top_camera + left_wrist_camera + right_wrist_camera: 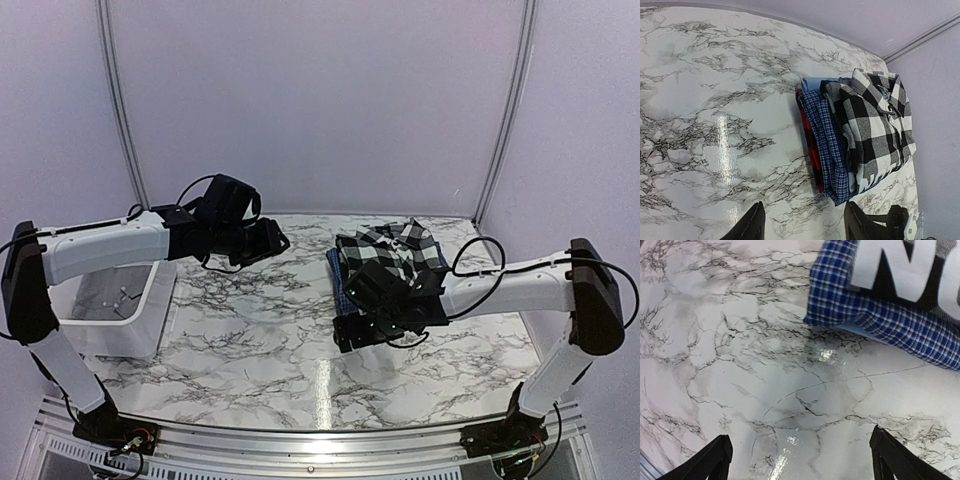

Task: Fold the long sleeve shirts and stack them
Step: Move the square-folded shirt to the corner of the board.

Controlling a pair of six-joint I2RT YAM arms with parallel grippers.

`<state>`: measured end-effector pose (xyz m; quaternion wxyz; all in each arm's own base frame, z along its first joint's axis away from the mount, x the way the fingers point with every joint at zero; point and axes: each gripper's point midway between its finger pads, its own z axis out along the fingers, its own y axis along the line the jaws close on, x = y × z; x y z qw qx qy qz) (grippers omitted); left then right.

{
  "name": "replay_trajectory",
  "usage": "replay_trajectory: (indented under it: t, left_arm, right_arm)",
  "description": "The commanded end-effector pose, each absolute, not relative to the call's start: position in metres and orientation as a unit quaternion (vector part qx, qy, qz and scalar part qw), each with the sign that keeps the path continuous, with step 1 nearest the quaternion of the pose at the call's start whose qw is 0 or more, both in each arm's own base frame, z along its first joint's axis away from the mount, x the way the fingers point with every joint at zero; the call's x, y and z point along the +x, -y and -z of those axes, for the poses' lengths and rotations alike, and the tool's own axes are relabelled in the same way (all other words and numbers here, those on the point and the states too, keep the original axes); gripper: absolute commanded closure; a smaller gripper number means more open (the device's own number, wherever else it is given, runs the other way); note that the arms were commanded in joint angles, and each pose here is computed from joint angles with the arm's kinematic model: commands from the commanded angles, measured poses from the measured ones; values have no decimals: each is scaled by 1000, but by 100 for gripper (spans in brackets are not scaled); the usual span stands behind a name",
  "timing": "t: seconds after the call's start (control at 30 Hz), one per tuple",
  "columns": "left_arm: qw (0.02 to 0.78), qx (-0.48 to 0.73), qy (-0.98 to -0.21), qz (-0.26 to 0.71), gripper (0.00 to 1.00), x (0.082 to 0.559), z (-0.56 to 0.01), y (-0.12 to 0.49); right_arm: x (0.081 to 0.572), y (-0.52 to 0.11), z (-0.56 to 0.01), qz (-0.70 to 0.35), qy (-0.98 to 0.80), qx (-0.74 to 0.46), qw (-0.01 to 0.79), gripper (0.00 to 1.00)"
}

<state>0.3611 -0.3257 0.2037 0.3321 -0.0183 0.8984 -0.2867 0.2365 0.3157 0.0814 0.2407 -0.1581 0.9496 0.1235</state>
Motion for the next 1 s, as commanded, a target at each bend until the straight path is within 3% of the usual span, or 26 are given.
replay_trajectory:
  t: [0.0, 0.53, 0.97]
  left_arm:
    - [346, -28, -891, 291, 44, 361, -211, 318]
    - [343, -33, -892, 292, 45, 358, -209, 313]
    - [345, -38, -891, 291, 45, 357, -209, 308]
  right_arm:
    - [253, -301, -72, -114, -954, -88, 261, 7]
    - [288, -211, -18, -49, -963, -32, 265, 5]
    - [323, -197, 2, -4, -965, -33, 259, 5]
